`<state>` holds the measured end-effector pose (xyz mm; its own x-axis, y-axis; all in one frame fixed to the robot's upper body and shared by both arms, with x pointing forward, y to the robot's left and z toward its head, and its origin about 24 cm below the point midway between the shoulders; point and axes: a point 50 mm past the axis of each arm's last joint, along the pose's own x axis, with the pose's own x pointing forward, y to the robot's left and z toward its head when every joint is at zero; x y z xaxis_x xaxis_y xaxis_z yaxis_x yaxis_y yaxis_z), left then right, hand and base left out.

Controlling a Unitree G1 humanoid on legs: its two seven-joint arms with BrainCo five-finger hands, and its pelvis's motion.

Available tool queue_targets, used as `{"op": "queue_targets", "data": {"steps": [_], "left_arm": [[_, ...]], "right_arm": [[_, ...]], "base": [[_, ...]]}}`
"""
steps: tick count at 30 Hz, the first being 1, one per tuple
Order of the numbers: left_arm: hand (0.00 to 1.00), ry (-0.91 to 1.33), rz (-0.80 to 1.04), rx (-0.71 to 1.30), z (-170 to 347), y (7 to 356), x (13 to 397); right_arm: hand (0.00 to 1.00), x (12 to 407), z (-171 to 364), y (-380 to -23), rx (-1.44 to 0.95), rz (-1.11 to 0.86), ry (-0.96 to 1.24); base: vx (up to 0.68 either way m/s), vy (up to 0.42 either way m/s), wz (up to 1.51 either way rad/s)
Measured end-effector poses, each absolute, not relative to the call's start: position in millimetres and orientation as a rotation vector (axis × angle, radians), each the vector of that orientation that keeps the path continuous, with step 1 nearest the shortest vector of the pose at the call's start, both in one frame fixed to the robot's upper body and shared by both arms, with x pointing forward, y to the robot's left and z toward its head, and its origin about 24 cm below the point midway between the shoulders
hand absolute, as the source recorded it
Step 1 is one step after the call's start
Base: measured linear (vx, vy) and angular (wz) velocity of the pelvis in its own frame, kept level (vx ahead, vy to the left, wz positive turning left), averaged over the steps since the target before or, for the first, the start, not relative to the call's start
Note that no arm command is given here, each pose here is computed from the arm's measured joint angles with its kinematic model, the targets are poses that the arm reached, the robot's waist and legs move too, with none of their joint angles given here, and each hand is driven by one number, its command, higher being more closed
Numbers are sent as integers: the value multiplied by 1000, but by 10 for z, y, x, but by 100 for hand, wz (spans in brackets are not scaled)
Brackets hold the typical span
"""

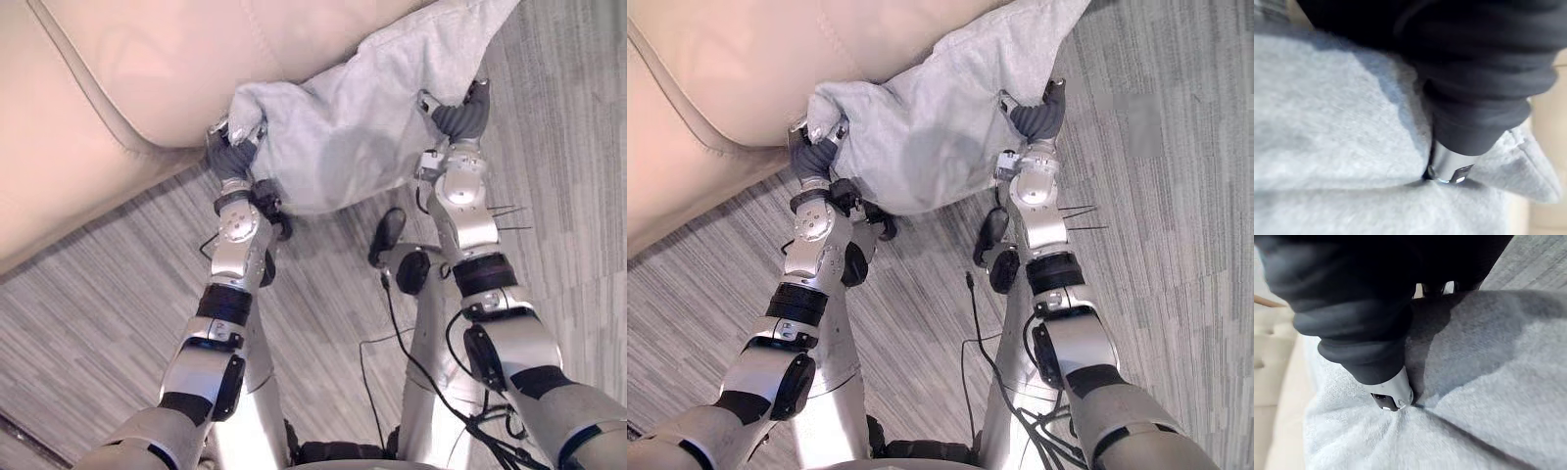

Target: Pick up cushions and gather them together orderly.

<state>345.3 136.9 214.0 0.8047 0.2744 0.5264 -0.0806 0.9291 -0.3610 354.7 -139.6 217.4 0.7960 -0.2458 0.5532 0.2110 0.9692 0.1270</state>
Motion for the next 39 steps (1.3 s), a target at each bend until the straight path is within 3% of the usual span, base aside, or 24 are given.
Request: {"op": "queue_targets", "data": {"steps": [3,5,11,18,29,36,39], "left_arm": [[100,-668,178,-349,2186,1357,3352],[100,-609,150,-341,1903,1279,3258],[100,-542,202,-351,1476,1406,2960],[100,-260,221,-225,657,1579,2628],[100,-64,220,-143,187,1768,2217],[100,-23,209,-93,103,1825,2184],[100,4,139,-56,45,1710,2224]], "right_arm": [[100,3401,2075,-1368,112,-232,-622],[100,3293,1726,-1381,119,-237,-533],[100,2962,1466,-1278,119,-136,-518],[100,2732,753,-1237,36,-15,-265],[100,2534,378,-1167,-34,126,-114],[100,2450,247,-1170,-87,198,-59],[100,2327,110,-1326,-103,156,2]], "base": [[26,-53,1],[105,-51,17],[195,-4,15],[204,35,28],[96,21,18],[84,5,52],[212,-180,151]]}}
